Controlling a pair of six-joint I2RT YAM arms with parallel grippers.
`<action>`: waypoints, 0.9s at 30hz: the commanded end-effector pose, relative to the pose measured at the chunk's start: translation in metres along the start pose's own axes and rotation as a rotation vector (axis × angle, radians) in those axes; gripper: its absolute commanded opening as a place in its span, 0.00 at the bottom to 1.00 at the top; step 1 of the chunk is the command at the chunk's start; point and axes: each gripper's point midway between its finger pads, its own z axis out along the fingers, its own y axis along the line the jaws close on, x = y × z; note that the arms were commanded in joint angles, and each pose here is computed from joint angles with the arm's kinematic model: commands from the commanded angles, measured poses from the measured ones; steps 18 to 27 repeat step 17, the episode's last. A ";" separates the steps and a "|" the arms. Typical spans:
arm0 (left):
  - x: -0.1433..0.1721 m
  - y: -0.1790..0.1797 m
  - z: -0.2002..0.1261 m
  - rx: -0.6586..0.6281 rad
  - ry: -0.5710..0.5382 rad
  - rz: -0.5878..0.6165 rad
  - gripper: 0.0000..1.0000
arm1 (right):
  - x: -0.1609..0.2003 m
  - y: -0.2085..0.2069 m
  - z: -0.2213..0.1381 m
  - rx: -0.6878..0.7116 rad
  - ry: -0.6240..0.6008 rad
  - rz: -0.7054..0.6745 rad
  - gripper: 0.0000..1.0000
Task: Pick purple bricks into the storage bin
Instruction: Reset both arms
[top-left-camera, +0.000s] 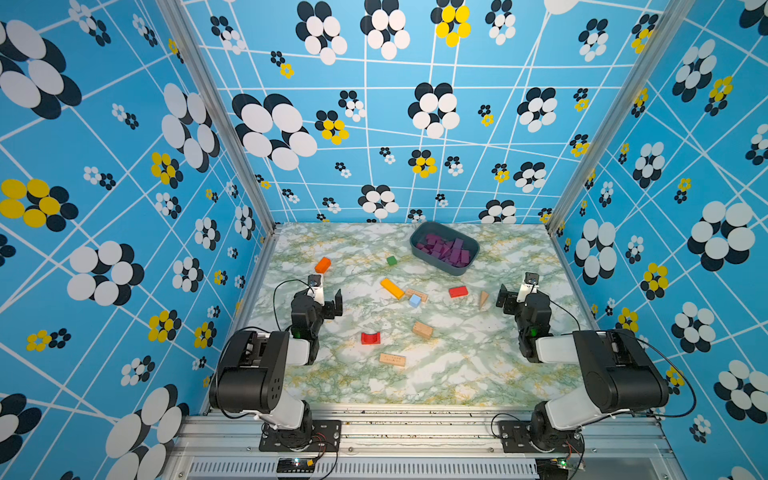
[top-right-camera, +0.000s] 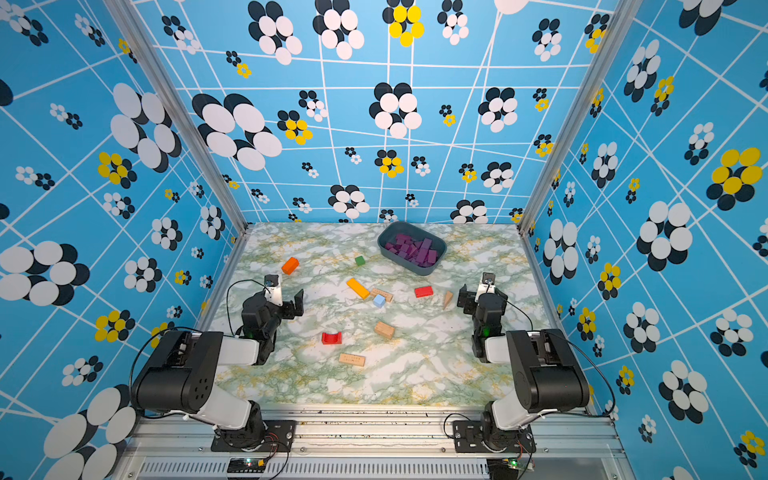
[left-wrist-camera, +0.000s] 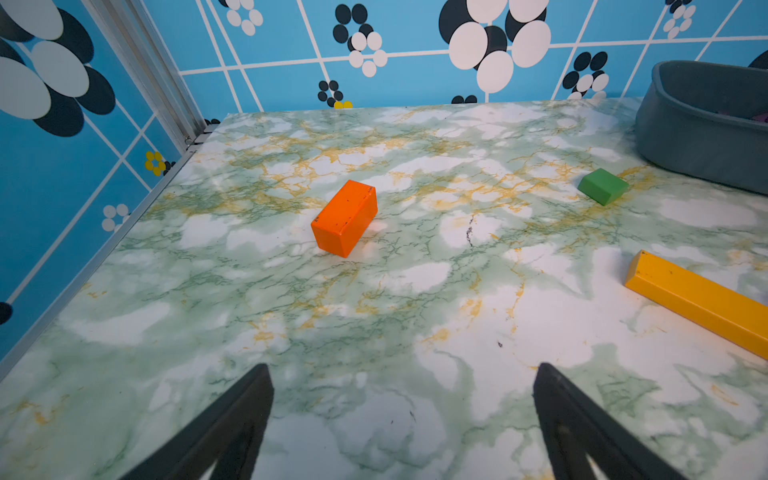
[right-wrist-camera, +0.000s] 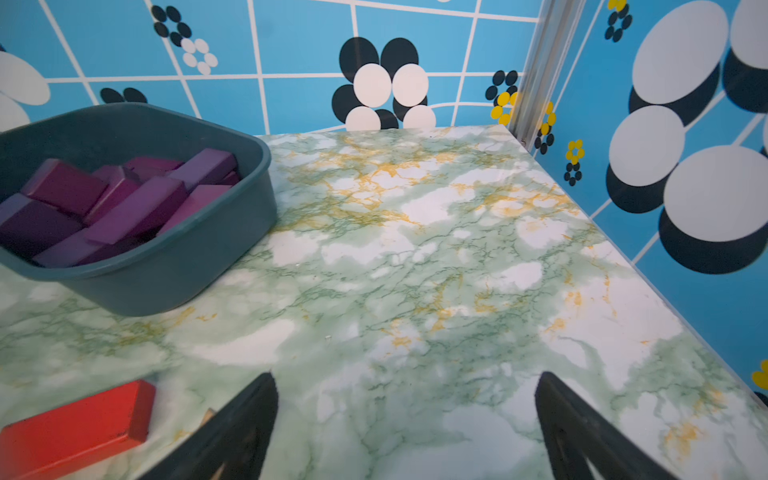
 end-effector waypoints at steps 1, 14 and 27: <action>-0.004 -0.006 0.000 0.025 -0.026 0.020 0.99 | 0.001 0.009 -0.001 -0.055 -0.007 -0.026 0.99; -0.003 -0.003 0.007 0.029 0.015 0.006 0.99 | 0.001 0.006 0.002 -0.034 0.006 -0.016 0.99; -0.004 -0.003 0.006 0.028 0.009 0.005 0.99 | 0.002 0.006 0.002 -0.031 0.009 -0.017 0.99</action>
